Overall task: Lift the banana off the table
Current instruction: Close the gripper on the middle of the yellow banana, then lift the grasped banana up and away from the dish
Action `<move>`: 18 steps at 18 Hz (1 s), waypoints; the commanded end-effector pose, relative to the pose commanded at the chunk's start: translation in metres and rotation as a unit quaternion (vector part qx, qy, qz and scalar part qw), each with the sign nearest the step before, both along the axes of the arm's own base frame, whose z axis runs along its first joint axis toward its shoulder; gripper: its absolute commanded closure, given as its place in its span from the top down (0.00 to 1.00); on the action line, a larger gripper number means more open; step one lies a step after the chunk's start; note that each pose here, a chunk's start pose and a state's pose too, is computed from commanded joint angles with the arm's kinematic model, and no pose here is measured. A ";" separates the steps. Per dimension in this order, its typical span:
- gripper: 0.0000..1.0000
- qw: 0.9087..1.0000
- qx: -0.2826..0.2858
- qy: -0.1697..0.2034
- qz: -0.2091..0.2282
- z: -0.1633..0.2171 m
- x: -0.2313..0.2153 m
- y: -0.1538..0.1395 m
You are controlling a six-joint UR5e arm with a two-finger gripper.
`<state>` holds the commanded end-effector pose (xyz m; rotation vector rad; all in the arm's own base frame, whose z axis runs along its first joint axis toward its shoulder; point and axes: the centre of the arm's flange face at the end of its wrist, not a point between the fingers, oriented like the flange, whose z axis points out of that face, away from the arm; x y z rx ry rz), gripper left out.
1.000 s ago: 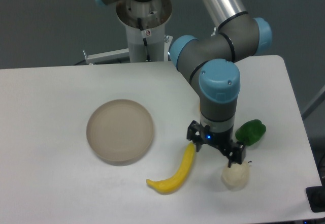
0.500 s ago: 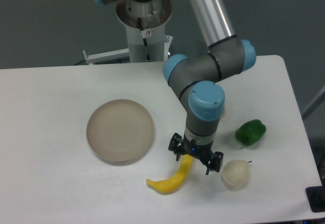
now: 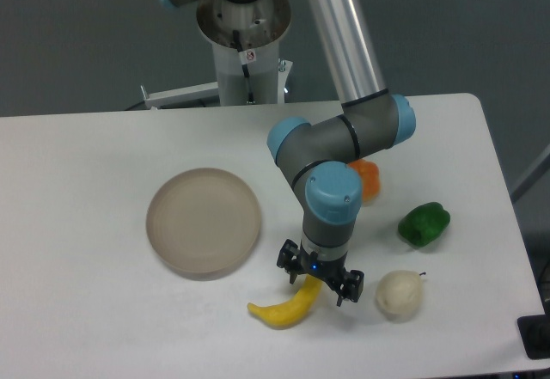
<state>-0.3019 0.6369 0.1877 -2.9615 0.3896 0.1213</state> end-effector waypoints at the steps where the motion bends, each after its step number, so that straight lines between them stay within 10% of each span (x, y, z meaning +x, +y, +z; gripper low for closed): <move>1: 1.00 1.000 0.000 0.000 -0.002 0.000 0.001 0.001; 8: 0.99 1.000 -0.004 -0.004 0.000 -0.004 0.005 -0.001; 12: 0.37 1.000 -0.003 -0.003 -0.004 -0.002 0.005 -0.001; 18: 0.31 1.000 0.001 0.000 -0.003 0.005 0.004 -0.002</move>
